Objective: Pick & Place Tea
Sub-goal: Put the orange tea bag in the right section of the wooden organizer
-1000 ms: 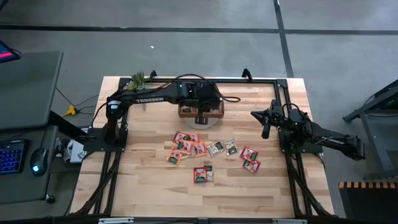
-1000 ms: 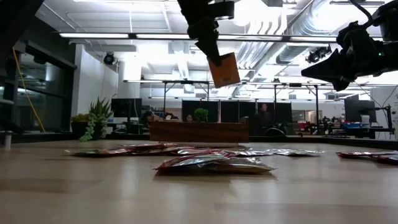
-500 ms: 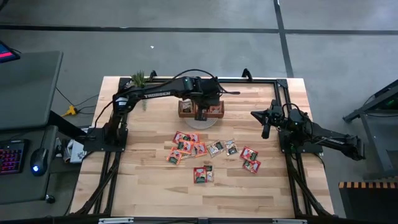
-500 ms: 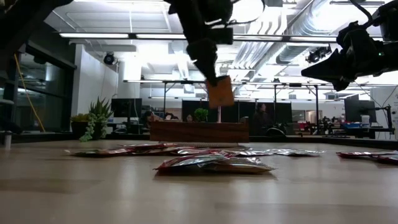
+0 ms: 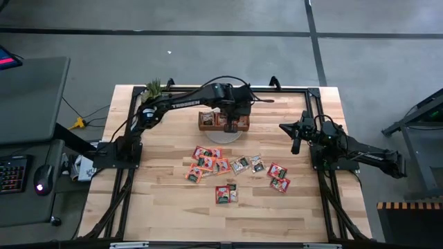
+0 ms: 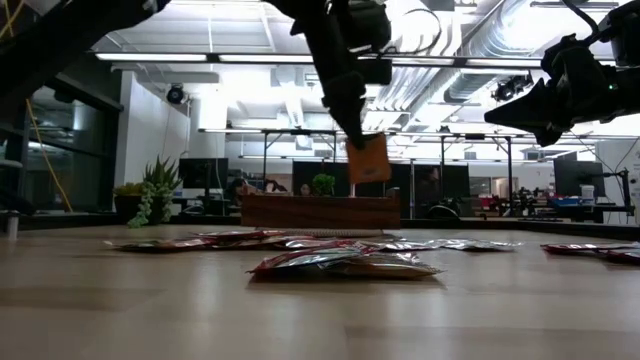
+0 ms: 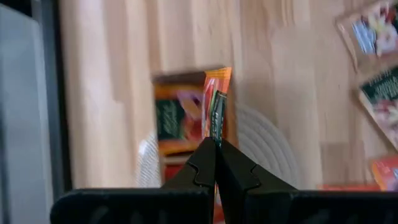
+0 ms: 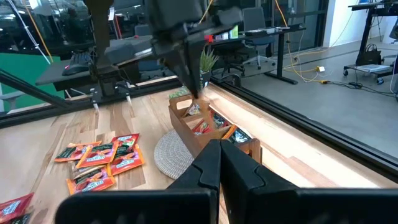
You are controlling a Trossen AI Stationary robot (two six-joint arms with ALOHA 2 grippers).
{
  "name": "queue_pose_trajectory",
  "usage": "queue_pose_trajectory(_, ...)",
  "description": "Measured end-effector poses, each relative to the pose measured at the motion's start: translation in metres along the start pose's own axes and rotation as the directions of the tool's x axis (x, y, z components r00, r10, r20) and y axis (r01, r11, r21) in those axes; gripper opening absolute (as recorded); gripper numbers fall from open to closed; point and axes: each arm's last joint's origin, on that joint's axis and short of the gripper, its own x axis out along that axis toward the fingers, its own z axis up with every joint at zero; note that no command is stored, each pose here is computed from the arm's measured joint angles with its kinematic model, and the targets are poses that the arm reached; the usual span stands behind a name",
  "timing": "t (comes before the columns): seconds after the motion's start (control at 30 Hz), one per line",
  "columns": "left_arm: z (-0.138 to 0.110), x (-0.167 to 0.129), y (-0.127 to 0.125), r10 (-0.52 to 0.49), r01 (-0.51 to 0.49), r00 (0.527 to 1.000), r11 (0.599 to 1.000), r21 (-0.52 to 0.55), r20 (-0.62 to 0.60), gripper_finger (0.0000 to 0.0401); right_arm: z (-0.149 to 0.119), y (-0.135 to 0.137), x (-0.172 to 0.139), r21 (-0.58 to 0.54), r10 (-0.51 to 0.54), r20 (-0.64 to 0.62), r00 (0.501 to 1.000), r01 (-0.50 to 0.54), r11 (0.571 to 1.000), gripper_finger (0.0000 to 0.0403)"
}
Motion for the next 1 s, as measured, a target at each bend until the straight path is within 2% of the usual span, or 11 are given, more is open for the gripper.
queue_pose_trajectory(0.47,-0.006,-0.002,0.015,-0.014,0.014,1.0,0.991,-0.132,0.002,0.0,0.0,0.0,0.0,0.0,0.0,0.0,1.0,0.0,1.0,0.0)
queue_pose_trajectory(0.63,-0.008,-0.002,0.019,-0.016,0.016,1.0,0.989,-0.145,0.003,0.0,0.0,0.0,0.0,0.0,0.0,0.0,1.0,0.0,1.0,0.0)
queue_pose_trajectory(0.83,-0.013,0.027,0.02,-0.072,0.063,0.996,0.986,-0.157,-0.055,0.0,0.0,0.0,0.0,0.0,0.0,0.0,1.0,0.0,1.0,0.0)
queue_pose_trajectory(1.0,-0.013,0.031,0.02,-0.077,0.067,0.995,0.985,-0.161,-0.057,0.0,0.0,0.0,0.0,0.0,0.0,0.0,1.0,0.0,1.0,0.0)
